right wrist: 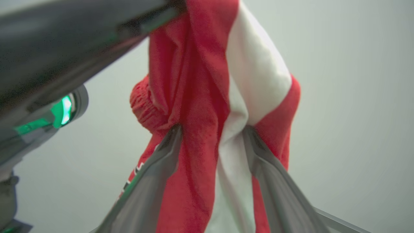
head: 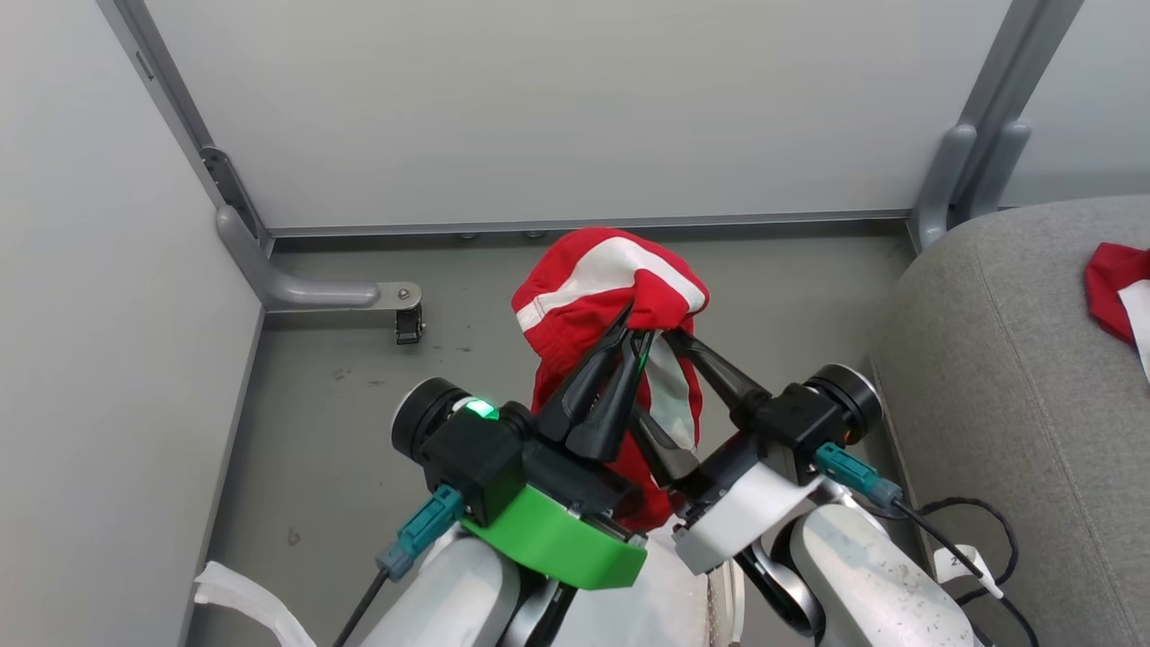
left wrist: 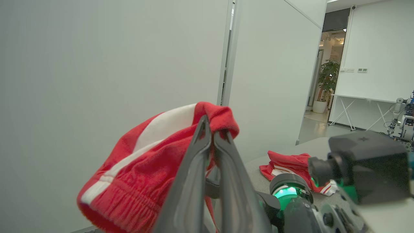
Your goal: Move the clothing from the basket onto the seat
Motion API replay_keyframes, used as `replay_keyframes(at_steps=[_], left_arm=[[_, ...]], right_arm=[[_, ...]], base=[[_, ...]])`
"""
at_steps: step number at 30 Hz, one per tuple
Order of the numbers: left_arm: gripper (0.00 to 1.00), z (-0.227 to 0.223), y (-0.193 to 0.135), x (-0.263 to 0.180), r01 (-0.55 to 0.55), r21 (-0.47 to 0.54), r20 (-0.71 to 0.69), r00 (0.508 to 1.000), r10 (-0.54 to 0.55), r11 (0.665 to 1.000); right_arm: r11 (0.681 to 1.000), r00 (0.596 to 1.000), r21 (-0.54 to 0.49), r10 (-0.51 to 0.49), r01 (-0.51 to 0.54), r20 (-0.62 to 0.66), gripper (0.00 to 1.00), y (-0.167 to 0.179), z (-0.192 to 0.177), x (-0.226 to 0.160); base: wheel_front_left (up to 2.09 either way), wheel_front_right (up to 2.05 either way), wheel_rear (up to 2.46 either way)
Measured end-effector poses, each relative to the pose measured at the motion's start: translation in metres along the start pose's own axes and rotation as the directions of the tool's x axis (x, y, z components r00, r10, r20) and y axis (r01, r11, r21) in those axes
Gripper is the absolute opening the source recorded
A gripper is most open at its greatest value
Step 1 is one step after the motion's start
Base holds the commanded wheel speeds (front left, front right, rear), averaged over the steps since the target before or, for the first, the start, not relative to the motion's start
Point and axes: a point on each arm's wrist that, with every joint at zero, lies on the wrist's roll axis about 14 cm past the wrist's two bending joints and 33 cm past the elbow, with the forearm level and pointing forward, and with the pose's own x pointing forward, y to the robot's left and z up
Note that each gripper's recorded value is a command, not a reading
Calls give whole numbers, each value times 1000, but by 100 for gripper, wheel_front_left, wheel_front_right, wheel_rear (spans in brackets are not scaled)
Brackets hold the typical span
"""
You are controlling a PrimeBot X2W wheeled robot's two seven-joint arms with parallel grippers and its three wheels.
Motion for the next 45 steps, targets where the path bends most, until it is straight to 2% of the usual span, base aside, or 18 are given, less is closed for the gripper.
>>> replay_keyframes(at_steps=[1,5,11,12,13,14,19,20,28,32,38,42,45], left_arm=[[0,1,-1,0,3,-2,3,1000,-3,1000],[0,1,-5,-1,11,-10,2,1000,-11,1000],[0,-3,-3,3,5,-19,-1,1000,-5,1000],[18,-3,-2,5,6,-22,2,1000,-6,1000],[48,-4,-3,6,9,-25,0,1000,-9,1000],[99,-7,-4,8,17,-23,-6,1000,-17,1000],[100,-26,-9,17,48,-34,-45,998,-50,998],[100,-33,-15,22,72,-47,-55,996,-74,996],[100,-73,-40,38,166,-116,-125,976,-180,979],[100,-91,-62,46,234,-165,-144,955,-258,958],[100,-118,-102,48,342,-249,-178,904,-389,906],[100,-135,-109,51,360,-292,-197,884,-424,886],[100,-149,-107,51,354,-311,-216,877,-428,882]], right_arm=[[1000,1000,4,7,-7,-11,0,2,-4,1],[999,1000,35,10,-9,-22,0,2,-8,4],[997,999,61,-40,41,-15,0,-13,-7,1],[997,999,57,-53,53,-6,0,-17,-4,-1],[996,997,56,-71,71,2,0,-22,-1,-3],[995,996,52,-89,88,10,0,-28,2,-6],[982,981,44,-188,186,47,0,-52,17,-30],[971,969,32,-239,238,63,0,-65,24,-42],[907,904,-30,-414,419,102,0,-105,47,-95],[850,851,-69,-515,523,104,0,-126,54,-129],[727,744,-158,-655,668,129,0,-155,71,-184],[671,706,-235,-699,703,115,0,-174,73,-204],[638,706,-336,-695,693,138,0,-198,92,-207]], base=[[0,0,0],[0,0,0],[0,0,0],[0,0,0],[0,0,0],[0,0,0],[0,0,0],[0,0,0],[0,0,0],[0,0,0],[0,0,0],[0,0,0],[0,0,0]])
